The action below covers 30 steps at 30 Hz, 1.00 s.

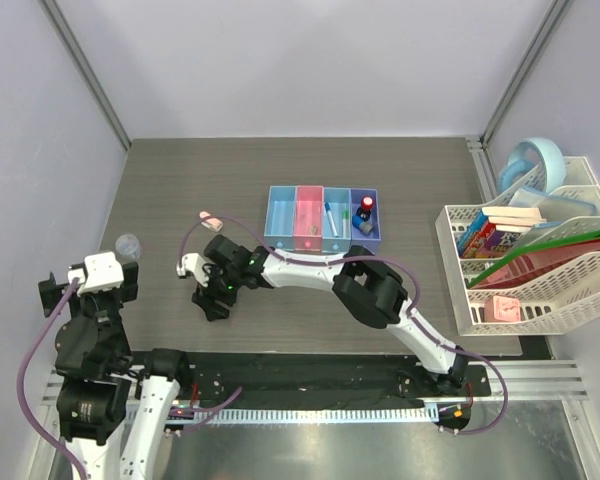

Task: Sort the stationery into containers
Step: Pick up the stationery from the center of the board.

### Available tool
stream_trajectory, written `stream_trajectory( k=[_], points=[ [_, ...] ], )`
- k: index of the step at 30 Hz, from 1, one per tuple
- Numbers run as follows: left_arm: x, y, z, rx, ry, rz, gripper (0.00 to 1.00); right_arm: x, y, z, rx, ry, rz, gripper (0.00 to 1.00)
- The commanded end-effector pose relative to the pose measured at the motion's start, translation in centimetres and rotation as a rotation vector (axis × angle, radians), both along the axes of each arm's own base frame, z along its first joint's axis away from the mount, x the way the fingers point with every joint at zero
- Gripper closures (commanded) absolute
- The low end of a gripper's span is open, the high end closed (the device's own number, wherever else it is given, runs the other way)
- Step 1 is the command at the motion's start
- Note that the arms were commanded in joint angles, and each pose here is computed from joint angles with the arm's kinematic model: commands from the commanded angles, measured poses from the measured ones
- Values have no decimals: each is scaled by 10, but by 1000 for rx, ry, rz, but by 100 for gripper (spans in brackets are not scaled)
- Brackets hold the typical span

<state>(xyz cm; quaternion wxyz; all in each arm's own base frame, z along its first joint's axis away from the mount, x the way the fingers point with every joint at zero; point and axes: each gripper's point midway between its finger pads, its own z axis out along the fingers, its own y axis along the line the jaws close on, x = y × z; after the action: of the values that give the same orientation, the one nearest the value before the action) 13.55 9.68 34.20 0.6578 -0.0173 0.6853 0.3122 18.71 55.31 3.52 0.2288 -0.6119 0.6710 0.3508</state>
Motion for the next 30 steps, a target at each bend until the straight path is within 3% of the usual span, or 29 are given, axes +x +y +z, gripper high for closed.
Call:
stream_trajectory(
  k=[1, 12, 20, 30],
  points=[
    [-9, 3, 7, -31, -13, 18, 0, 21, 19, 14, 60, -43, -42, 31],
    [-9, -1, 9, -40, -17, -5, 0, 33, 27, -6, 21, -75, -58, 31],
    [-2, -4, 12, -37, -15, -23, 0, 20, 14, -20, -36, -78, -52, 43],
    [0, -7, 16, -37, -25, -42, 0, 9, 2, -20, -68, -117, -61, 41]
  ],
)
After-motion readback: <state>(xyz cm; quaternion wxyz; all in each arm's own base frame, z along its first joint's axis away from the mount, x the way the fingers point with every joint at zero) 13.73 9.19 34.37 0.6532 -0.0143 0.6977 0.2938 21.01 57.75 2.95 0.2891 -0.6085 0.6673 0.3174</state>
